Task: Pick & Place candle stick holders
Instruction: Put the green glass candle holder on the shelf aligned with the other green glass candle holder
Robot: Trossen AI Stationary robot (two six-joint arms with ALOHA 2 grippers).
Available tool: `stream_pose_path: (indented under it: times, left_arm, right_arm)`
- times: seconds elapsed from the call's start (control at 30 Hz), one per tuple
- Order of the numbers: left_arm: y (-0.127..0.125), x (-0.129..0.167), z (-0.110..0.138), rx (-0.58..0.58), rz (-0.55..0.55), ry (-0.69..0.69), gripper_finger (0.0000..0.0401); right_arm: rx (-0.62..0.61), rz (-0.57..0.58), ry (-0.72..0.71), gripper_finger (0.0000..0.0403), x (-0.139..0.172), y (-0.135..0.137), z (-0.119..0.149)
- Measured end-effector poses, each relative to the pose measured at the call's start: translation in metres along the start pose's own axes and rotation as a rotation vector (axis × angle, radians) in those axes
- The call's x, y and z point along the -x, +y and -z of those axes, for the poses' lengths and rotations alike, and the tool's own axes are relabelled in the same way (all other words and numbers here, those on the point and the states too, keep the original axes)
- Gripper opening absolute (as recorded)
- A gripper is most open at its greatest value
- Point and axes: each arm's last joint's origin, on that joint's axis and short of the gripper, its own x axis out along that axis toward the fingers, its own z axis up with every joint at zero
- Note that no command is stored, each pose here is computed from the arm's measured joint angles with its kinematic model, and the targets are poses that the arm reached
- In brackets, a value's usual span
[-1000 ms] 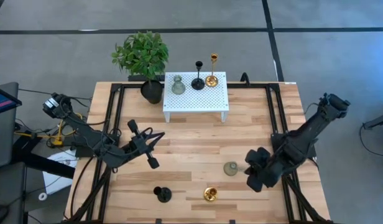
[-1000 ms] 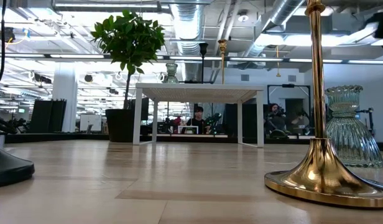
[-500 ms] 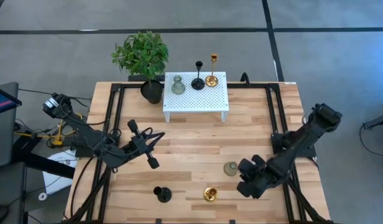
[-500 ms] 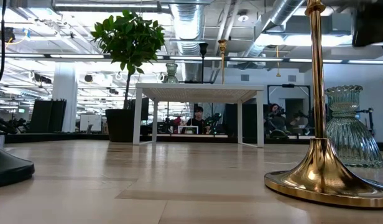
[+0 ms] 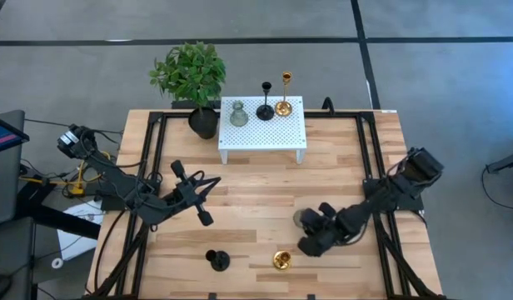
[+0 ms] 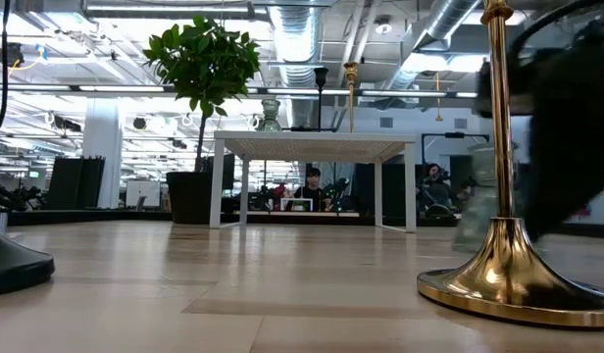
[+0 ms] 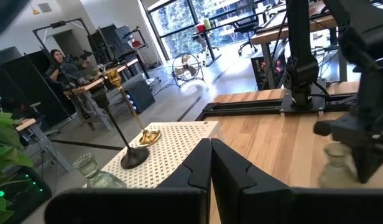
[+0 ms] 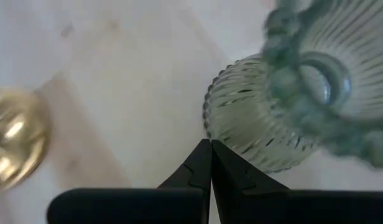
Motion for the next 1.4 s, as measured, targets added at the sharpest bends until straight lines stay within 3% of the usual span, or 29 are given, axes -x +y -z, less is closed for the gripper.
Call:
stream_pose_path:
  times: [0.13, 0.23, 0.67, 1.0, 1.2, 1.4]
  left_arm:
    - [0.000, 0.000, 0.000, 0.000, 0.000, 0.000, 0.0007]
    - [0.000, 0.000, 0.000, 0.000, 0.000, 0.000, 0.0007]
    - [0.000, 0.000, 0.000, 0.000, 0.000, 0.000, 0.0007]
    - [0.000, 0.000, 0.000, 0.000, 0.000, 0.000, 0.0007]
    - [0.000, 0.000, 0.000, 0.002, 0.000, 0.000, 0.0007]
    - [0.000, 0.000, 0.000, 0.009, 0.000, 0.000, 0.0007]
  right_arm:
    - [0.011, 0.058, -0.017, 0.0000, -0.008, -0.009, -0.014]
    - [0.040, 0.036, 0.016, 0.0000, -0.009, -0.013, -0.024]
    - [0.033, 0.137, 0.060, 0.0000, 0.008, -0.035, -0.034]
    - [0.038, 0.180, -0.091, 0.0000, 0.000, -0.042, -0.058]
    - [0.067, 0.091, -0.195, 0.0000, -0.006, -0.039, -0.082]
    - [0.071, 0.100, -0.227, 0.0000, -0.010, -0.047, -0.096]
